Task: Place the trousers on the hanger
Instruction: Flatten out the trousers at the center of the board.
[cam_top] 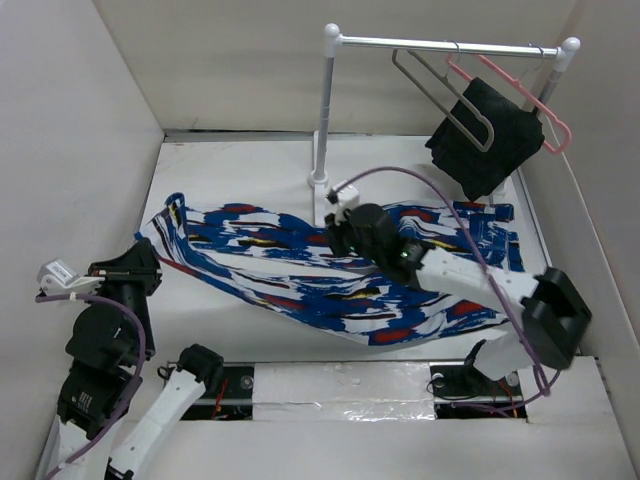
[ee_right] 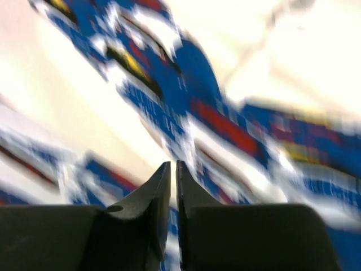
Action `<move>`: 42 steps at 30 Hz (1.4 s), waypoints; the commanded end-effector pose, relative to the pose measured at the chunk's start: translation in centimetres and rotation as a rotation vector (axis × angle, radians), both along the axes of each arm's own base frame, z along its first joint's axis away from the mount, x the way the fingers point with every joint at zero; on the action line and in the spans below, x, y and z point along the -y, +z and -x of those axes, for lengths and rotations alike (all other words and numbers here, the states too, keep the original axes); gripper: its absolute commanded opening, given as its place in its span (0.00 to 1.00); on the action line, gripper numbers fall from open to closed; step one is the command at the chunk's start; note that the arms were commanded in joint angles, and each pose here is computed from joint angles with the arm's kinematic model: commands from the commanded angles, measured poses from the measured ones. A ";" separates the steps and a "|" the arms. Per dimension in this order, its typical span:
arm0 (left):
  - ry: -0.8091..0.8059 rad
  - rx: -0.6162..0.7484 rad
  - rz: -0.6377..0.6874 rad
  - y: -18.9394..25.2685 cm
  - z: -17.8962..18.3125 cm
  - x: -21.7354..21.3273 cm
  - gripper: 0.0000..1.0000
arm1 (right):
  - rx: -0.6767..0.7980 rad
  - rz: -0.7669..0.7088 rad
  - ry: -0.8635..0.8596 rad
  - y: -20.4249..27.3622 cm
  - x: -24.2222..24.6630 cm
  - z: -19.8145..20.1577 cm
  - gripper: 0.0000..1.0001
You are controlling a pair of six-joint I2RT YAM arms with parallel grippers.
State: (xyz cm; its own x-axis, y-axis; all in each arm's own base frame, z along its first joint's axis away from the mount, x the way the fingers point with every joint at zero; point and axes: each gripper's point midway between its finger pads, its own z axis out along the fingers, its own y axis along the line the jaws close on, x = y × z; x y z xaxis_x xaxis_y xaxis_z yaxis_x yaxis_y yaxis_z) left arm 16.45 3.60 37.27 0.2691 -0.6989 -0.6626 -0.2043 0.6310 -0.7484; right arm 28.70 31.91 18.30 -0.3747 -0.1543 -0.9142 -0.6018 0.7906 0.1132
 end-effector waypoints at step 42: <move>-0.090 -0.022 -0.144 -2.4 -2.3 2.3 0.00 | -0.143 -0.472 0.300 1.9 -26.7 -15.4 0.98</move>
State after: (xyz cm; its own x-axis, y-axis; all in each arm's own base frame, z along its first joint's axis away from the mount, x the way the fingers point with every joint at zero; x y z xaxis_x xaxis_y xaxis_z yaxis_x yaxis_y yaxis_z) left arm 18.42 1.52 33.49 0.1607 -0.6138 -0.7729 -0.1950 0.7479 -0.6345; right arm 43.47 58.70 8.81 -0.6380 0.0005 -0.7700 -0.6522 0.5313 0.5407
